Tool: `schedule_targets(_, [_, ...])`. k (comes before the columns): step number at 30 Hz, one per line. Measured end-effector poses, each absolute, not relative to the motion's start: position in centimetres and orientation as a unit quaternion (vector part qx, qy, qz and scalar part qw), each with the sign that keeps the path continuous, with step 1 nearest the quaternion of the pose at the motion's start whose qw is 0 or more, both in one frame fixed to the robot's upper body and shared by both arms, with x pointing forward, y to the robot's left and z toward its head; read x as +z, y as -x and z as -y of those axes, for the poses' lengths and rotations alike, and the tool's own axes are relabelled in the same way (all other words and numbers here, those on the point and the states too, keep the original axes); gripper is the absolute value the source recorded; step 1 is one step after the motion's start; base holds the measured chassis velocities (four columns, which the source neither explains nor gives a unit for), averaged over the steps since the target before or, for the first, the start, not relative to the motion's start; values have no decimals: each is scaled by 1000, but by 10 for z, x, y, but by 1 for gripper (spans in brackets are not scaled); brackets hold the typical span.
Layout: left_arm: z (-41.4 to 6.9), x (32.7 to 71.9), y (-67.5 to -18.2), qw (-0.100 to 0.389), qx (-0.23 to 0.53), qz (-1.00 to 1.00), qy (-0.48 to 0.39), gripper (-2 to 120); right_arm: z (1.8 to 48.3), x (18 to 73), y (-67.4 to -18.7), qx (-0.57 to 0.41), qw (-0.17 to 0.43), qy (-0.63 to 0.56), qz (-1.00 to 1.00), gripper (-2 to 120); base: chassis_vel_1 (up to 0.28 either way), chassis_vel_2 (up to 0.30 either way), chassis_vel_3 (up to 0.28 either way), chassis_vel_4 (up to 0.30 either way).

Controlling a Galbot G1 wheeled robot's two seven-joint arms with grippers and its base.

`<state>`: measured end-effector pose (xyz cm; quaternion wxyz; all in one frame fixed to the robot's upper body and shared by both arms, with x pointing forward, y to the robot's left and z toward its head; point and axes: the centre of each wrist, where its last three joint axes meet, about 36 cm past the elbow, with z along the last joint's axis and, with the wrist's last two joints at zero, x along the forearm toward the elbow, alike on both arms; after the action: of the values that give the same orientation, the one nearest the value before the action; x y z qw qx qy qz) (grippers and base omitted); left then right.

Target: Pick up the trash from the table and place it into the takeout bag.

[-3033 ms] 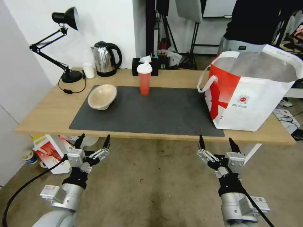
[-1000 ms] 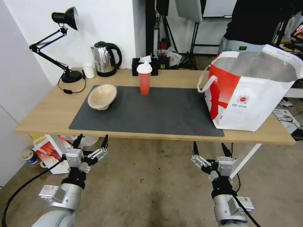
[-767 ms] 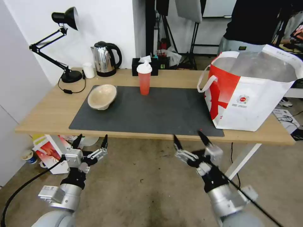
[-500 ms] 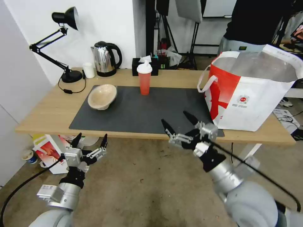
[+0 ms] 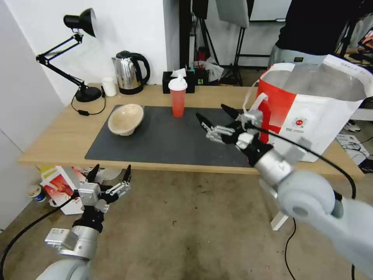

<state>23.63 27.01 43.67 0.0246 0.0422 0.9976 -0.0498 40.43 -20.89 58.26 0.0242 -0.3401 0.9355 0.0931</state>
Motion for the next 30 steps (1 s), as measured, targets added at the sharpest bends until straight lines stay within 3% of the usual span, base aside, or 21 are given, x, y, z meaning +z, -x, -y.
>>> schedule_targets(7, [-270,436,-236,26,-49,-998,-36,100,186,582,-471,82,-12,337,-938,100,0,0,0,0])
schedule_targets(30, [-276,431,-240,22,-45,-998,-32,100,140,566,-542,32,-59,327,-943,100,0,0,0,0])
